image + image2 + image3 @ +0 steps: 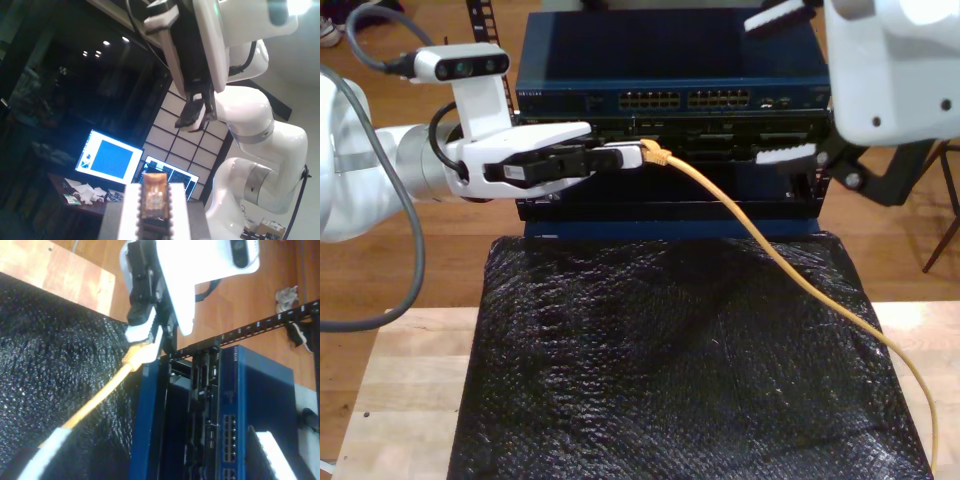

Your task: Grab the cable and plug it in

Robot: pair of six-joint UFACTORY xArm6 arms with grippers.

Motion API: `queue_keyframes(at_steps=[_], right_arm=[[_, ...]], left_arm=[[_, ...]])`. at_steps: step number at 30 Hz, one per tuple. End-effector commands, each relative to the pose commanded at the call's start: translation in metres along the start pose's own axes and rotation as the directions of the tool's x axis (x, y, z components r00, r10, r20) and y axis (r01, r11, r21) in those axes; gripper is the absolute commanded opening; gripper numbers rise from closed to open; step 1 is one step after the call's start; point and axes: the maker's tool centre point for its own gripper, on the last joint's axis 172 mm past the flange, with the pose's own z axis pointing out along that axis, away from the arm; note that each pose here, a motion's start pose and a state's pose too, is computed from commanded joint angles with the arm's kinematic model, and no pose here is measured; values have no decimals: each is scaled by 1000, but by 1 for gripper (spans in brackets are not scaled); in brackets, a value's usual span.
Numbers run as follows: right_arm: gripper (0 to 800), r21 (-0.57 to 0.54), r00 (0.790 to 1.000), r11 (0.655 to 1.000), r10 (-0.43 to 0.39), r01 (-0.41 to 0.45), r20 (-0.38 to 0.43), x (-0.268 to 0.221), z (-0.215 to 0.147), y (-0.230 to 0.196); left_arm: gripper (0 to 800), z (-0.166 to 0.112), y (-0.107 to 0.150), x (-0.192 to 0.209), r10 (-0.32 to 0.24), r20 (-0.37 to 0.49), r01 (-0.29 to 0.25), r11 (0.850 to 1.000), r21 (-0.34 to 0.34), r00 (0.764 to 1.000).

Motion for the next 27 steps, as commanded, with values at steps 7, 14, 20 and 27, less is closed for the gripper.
queue_keyframes(at_steps=[7, 14, 20, 27], right_arm=[[789, 2, 1000, 1000, -2, 2, -1, 0, 1, -1], [789, 50, 1000, 999, 15, -16, 8, -12, 22, -18], [789, 35, 1000, 999, -5, 6, -19, -3, 40, -18], [783, 40, 997, 997, -58, 61, -55, 14, 62, -23]], left_arm=[[36, 0, 0, 0, 0, 0, 0, 1000, 0, 1000], [36, 0, 0, 0, -1, 1, 1, 1000, 0, 1000], [36, 1, 0, 0, -1, 1, 1, 1000, -1, 1000], [36, 1, 0, 0, -1, -3, 1, 1000, -1, 1000]])
